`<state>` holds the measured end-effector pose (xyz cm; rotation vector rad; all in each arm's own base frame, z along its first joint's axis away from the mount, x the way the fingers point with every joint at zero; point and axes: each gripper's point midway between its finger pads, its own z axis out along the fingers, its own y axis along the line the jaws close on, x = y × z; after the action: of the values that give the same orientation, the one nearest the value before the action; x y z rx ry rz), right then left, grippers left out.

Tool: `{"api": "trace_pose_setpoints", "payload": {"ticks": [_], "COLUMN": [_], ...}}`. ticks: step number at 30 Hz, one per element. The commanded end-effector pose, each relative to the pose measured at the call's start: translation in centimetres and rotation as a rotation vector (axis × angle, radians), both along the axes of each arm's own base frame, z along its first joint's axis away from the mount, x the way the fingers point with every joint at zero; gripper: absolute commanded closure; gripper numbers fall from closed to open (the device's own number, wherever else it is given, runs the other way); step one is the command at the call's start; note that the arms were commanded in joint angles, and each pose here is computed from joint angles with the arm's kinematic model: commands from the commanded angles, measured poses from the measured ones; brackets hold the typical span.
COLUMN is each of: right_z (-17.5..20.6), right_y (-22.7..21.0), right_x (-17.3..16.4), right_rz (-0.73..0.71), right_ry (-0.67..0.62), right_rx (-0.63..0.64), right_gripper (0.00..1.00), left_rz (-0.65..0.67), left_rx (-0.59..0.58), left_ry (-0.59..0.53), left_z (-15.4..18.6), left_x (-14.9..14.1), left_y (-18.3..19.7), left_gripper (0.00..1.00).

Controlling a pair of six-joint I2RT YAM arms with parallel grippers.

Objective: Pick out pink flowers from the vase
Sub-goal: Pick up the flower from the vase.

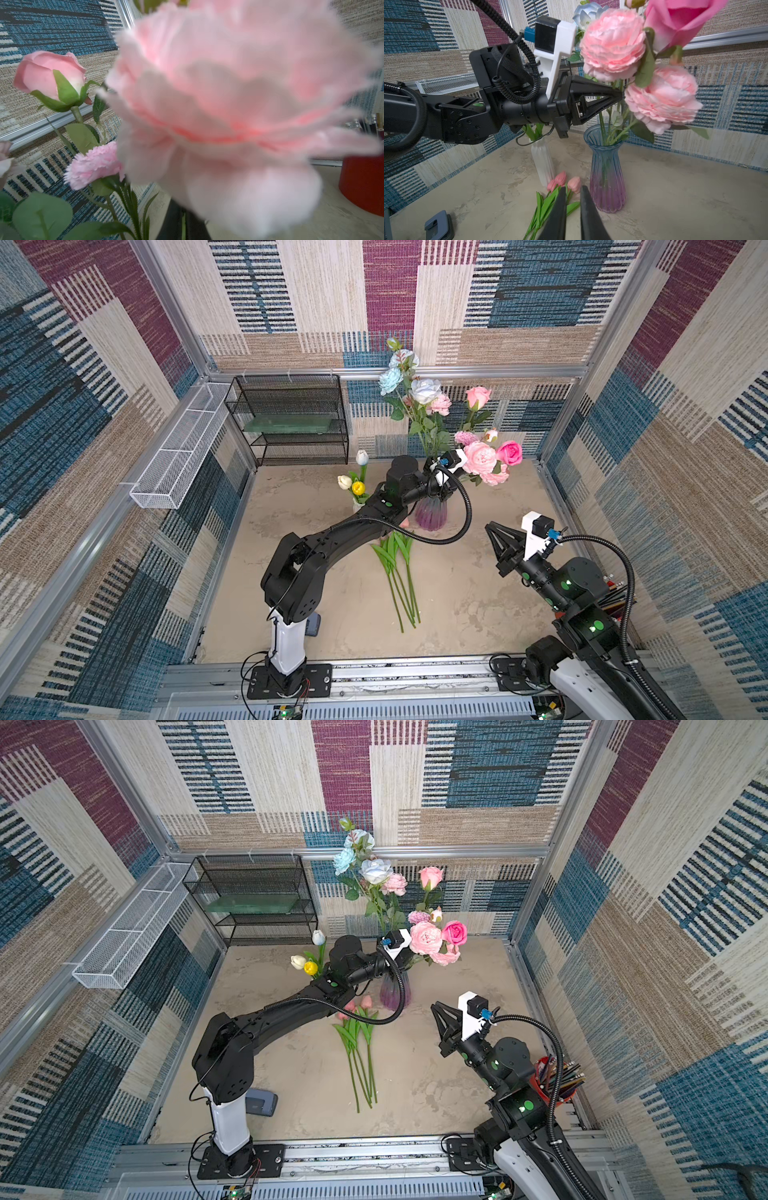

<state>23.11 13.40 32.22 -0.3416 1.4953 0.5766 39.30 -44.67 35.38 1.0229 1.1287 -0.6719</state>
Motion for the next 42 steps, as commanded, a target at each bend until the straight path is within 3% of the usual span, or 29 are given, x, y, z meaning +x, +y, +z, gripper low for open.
{"api": "trace_pose_setpoints", "payload": {"ticks": [1,12,17,22,36,42], "right_z": [0.2,0.1,0.1,0.4,0.6,1.2], "right_y": [0.0,-0.1,-0.2,-0.3,0.4,0.5], "right_x": [-0.1,-0.2,-0.2,0.2,1.4,3.0], "right_rz": [0.003,0.001,-0.003,-0.017,-0.004,-0.024], "right_ry": [0.000,0.010,0.015,0.004,0.026,0.022], "right_rx": [0.008,0.017,0.018,0.026,0.035,0.035], "right_gripper": [0.84,0.84,0.84,0.84,0.80,0.74], "left_rz": [-0.011,-0.032,0.029,0.041,-0.065,-0.087], "left_rx": [-0.056,-0.123,-0.148,-0.265,-0.404,-0.399], "left_ry": [-0.018,-0.031,0.007,0.098,0.119,0.166], "left_z": [2.4,7.6,7.7,8.2,14.7,15.0], "left_x": [-0.7,-2.1,-0.5,1.1,-1.2,-1.2], "left_y": [0.5,1.7,2.6,5.0,7.8,7.9], "left_gripper": [1.00,1.00,1.00,1.00,1.00,1.00]}}
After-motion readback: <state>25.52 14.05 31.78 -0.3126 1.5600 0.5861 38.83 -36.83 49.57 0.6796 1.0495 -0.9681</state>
